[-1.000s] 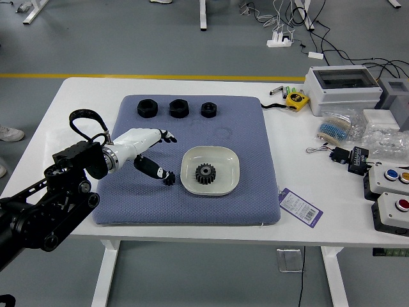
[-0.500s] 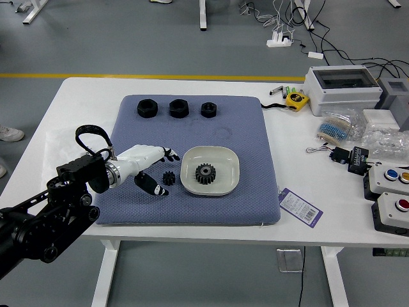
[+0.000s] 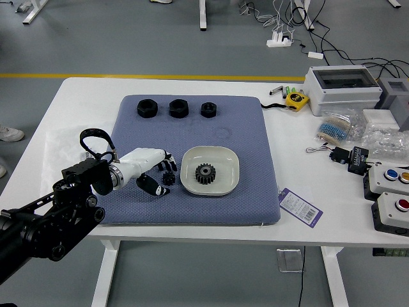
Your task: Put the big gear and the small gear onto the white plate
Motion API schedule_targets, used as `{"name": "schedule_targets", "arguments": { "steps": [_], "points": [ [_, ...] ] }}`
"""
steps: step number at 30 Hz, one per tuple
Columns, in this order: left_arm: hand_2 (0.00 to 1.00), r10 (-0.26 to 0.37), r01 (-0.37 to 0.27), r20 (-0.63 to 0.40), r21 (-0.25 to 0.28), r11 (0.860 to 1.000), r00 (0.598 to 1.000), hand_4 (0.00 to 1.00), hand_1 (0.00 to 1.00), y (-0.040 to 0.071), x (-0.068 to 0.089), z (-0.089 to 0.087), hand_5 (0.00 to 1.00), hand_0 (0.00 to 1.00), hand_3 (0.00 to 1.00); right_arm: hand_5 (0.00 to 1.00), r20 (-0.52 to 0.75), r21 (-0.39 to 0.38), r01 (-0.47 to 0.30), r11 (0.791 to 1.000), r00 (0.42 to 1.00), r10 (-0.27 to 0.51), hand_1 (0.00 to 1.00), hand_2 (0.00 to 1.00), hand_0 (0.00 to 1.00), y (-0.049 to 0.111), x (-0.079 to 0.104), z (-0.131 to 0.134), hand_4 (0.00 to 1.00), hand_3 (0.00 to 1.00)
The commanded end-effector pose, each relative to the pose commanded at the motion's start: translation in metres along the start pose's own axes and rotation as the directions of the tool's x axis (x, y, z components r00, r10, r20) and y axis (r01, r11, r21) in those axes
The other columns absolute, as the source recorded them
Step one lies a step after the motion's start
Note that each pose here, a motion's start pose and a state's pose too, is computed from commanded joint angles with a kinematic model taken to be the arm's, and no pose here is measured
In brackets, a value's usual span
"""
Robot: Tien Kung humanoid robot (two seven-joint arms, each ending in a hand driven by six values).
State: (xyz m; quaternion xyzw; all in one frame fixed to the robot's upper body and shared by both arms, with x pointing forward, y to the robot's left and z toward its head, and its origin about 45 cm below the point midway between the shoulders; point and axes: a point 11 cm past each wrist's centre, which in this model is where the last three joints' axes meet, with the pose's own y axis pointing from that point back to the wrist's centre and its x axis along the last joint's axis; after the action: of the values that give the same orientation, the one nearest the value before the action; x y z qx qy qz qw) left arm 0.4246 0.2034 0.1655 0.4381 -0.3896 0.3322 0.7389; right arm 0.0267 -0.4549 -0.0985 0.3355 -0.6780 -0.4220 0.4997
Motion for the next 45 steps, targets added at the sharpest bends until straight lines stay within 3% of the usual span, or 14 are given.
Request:
{"name": "schedule_targets", "arguments": {
  "steps": [11, 12, 19, 29, 35, 45],
  "points": [
    [0.563, -0.004, 0.004, -0.023, 0.007, 1.000, 1.000, 0.669, 0.522, -0.003, -0.005, 0.001, 0.046, 0.543, 0.585, 0.731, 0.000, 0.001, 0.000, 1.000, 1.000, 0.000, 0.662, 0.743, 0.686, 0.000, 0.000, -0.001, 0.817, 0.607],
    [0.515, -0.006, 0.006, -0.025, 0.007, 1.000, 1.000, 0.615, 0.483, -0.003, -0.006, 0.001, 0.020, 0.478, 0.561, 0.731, 0.000, 0.001, 0.000, 1.000, 1.000, 0.000, 0.662, 0.744, 0.687, 0.000, 0.000, 0.000, 0.817, 0.607],
    [0.502, -0.002, 0.002, -0.033, 0.012, 1.000, 0.999, 0.601, 0.458, -0.001, -0.005, 0.000, 0.010, 0.453, 0.547, 0.731, 0.002, -0.002, -0.001, 1.000, 1.000, 0.001, 0.662, 0.744, 0.686, 0.000, 0.000, 0.002, 0.817, 0.607],
    [0.496, 0.059, -0.057, -0.057, 0.034, 0.998, 0.997, 0.594, 0.454, 0.002, 0.015, -0.007, 0.005, 0.455, 0.543, 0.731, -0.003, -0.009, -0.002, 1.000, 1.000, 0.002, 0.662, 0.744, 0.686, 0.000, 0.001, 0.006, 0.817, 0.607],
    [0.497, 0.121, -0.122, -0.057, -0.012, 0.992, 0.991, 0.584, 0.448, 0.002, 0.037, 0.011, 0.008, 0.451, 0.546, 0.731, -0.006, -0.011, -0.004, 1.000, 1.000, 0.004, 0.662, 0.744, 0.687, 0.000, 0.001, 0.007, 0.817, 0.607],
    [0.497, 0.132, -0.152, -0.123, -0.166, 0.974, 0.984, 0.568, 0.451, -0.012, 0.050, 0.075, 0.012, 0.448, 0.547, 0.730, -0.005, -0.005, -0.005, 1.000, 1.000, 0.005, 0.662, 0.744, 0.687, 0.000, 0.002, 0.003, 0.816, 0.606]
  ]
}}
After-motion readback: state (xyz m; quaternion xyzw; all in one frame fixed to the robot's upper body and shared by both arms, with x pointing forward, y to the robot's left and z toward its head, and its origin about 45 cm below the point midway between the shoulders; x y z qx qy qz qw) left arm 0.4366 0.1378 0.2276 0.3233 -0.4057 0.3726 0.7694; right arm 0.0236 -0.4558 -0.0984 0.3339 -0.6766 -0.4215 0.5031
